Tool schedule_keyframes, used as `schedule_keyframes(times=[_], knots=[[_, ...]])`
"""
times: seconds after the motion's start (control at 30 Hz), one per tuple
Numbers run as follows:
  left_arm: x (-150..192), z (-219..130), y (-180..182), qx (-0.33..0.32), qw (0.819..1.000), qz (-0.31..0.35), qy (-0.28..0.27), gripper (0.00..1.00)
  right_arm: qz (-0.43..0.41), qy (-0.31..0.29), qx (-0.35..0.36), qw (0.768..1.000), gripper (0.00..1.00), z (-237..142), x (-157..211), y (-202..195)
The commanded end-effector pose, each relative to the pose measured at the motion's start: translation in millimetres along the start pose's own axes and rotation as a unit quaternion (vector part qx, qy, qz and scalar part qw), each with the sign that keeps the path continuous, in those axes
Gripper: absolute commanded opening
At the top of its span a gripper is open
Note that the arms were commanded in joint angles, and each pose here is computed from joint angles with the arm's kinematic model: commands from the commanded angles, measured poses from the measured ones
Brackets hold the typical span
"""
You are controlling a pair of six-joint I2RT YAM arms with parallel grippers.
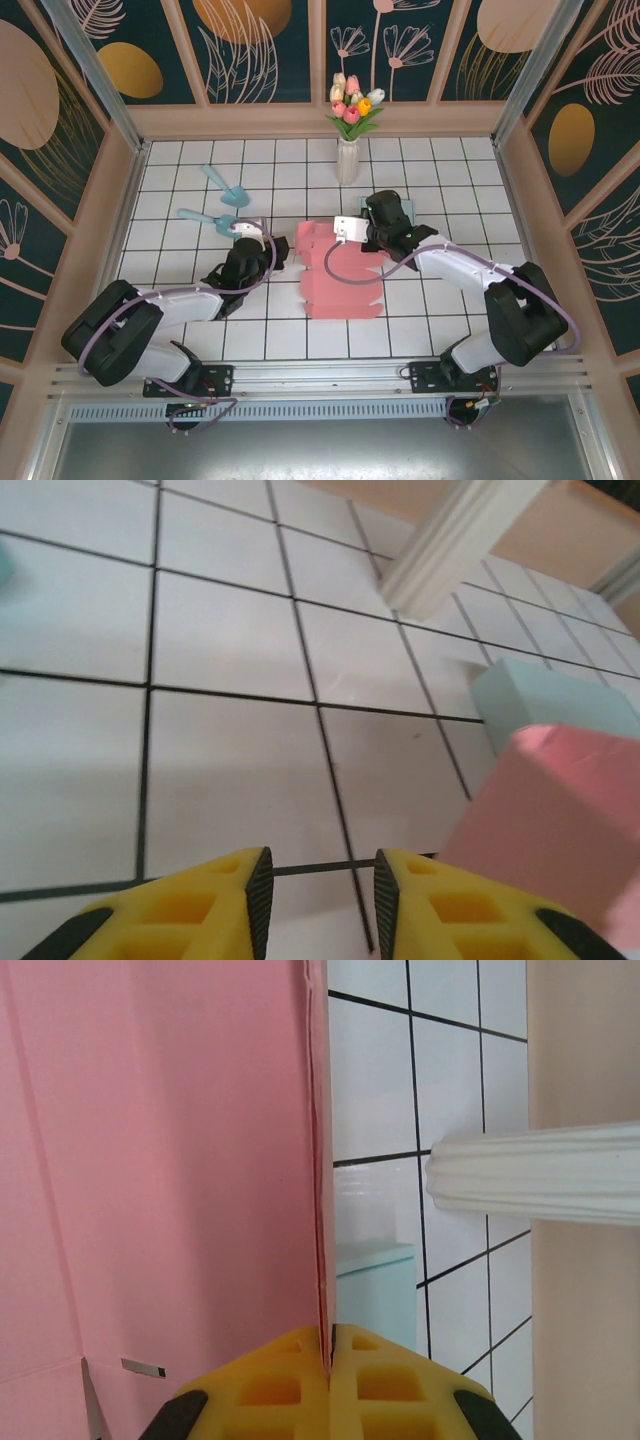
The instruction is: Fold the paper box
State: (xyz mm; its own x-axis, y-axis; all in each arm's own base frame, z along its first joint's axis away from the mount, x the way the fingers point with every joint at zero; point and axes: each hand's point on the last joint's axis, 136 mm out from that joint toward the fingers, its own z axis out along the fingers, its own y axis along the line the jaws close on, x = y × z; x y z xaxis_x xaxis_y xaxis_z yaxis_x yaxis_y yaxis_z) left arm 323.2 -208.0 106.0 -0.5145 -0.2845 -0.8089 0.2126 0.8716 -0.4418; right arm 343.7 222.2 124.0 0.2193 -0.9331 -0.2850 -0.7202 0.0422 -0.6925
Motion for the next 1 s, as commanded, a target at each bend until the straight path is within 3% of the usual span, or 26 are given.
schedule_keyframes(times=[0.0, 0.23, 0.53, 0.97], knots=[[1.7, -0.5, -14.3, 0.047, 0.998, 0.042, 0.001, 0.37, -0.031, -0.001, 0.033, 0.999, 0.0, -2.8, -4.8, -2.3], [25.8, -6.0, -28.0, 0.12, 0.991, 0.051, 0.02, 0.37, -0.064, -0.026, 0.108, 0.992, 0.0, -14.9, -17.8, -11.9], [46.3, -22.3, -44.8, 0.2, 0.977, 0.053, 0.042, 0.46, -0.061, -0.026, 0.115, 0.991, 0.0, -18.2, -18.6, -11.4], [48.2, -13.5, -30.2, 0.157, 0.985, 0.055, 0.044, 0.46, -0.088, -0.035, 0.144, 0.985, 0.0, -23.1, -24.7, -1.7]])
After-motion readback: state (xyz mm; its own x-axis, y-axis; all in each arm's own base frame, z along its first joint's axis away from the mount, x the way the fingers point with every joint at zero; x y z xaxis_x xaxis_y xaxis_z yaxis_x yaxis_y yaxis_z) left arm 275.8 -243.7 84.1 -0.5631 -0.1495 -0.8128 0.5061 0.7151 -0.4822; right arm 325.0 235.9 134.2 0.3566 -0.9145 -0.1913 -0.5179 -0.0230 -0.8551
